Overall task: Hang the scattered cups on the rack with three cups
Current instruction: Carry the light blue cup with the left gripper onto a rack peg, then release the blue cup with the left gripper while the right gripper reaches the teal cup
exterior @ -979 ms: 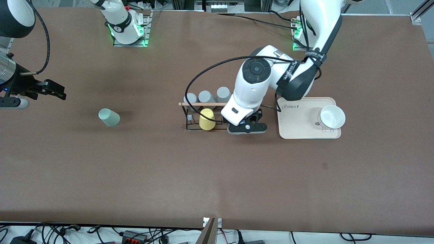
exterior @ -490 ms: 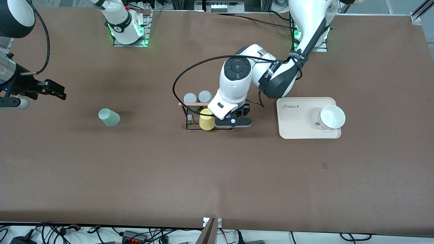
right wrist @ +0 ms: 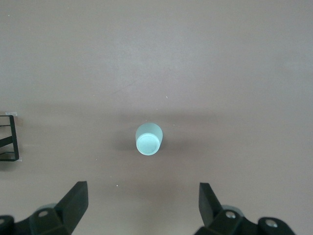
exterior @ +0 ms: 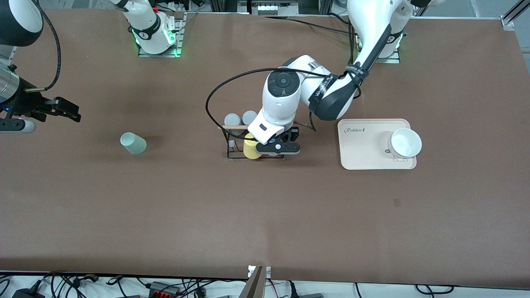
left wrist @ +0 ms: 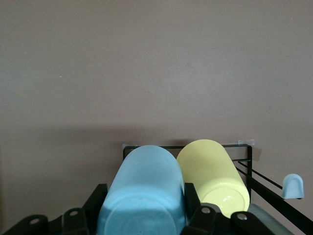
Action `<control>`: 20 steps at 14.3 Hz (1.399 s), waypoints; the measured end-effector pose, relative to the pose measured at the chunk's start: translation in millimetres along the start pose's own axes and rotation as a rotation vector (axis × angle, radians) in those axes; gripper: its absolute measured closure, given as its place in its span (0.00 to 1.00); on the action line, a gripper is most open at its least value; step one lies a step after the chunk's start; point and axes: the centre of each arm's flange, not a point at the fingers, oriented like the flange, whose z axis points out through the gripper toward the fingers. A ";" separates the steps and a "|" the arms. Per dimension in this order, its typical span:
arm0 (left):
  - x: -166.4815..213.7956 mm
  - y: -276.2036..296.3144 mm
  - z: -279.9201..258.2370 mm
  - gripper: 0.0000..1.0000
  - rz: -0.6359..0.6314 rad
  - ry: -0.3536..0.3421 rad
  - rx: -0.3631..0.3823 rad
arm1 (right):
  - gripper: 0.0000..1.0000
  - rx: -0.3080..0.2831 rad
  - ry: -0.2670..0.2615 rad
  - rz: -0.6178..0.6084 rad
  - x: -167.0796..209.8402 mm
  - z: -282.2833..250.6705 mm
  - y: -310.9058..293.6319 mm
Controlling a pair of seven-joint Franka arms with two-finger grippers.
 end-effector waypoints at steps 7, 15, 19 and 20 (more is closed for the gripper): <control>0.6 -5.3 25.1 0.32 0.018 0.006 0.044 | 0.00 0.002 -0.018 -0.002 3.6 9.9 -0.7; -4.8 -4.4 59.1 0.32 0.037 0.037 0.017 | 0.00 0.003 -0.032 -0.003 6.5 17.5 -1.1; -3.9 -5.2 58.6 0.08 0.030 0.038 0.017 | 0.00 0.006 -0.065 -0.004 12.7 36.6 -1.3; -3.9 -5.0 58.0 0.01 0.029 0.039 0.016 | 0.00 0.007 -0.081 -0.005 15.4 45.6 -1.9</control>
